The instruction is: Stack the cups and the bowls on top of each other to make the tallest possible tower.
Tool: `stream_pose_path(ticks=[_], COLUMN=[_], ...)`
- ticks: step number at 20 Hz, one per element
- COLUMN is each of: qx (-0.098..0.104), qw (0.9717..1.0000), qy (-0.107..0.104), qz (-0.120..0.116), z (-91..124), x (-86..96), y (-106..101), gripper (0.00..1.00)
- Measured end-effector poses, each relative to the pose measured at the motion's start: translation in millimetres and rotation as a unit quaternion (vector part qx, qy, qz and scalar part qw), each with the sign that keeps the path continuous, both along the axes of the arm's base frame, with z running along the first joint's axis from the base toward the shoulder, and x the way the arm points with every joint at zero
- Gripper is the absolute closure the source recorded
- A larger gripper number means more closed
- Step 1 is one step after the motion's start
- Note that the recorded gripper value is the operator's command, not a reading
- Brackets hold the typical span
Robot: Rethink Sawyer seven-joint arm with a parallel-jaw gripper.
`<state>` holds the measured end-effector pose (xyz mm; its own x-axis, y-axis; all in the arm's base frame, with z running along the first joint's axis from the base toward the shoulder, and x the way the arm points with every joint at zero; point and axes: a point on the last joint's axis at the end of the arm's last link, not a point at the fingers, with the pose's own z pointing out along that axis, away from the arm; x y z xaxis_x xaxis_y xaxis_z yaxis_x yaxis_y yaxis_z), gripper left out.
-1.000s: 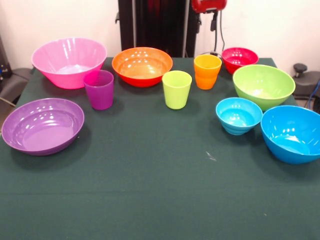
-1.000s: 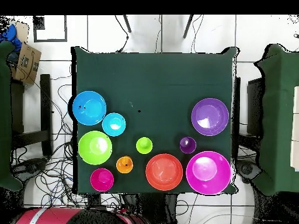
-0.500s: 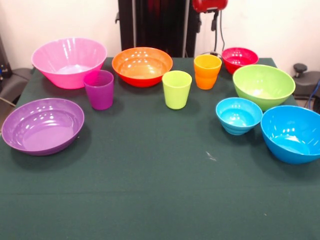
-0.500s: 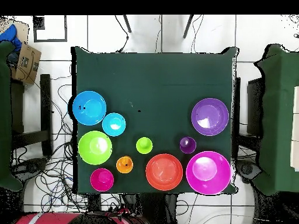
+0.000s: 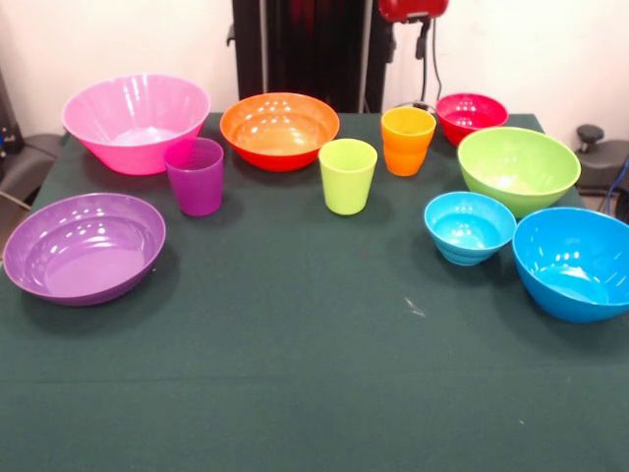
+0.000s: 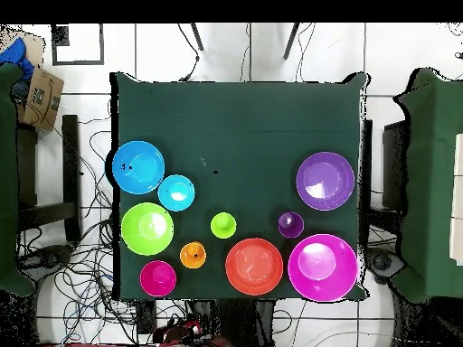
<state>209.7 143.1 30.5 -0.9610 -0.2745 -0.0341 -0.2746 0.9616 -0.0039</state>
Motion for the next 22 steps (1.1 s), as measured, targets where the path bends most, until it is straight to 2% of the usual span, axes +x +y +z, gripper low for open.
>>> stream_pose_path(ticks=[10,22], qx=[0.007,0.015], qw=[0.9997,0.9989], qy=[-0.003,0.015], qz=[-0.024,-0.043], z=[8,13], x=[20.5,32.4], y=[-4,-7], gripper=[0.0,0.0])
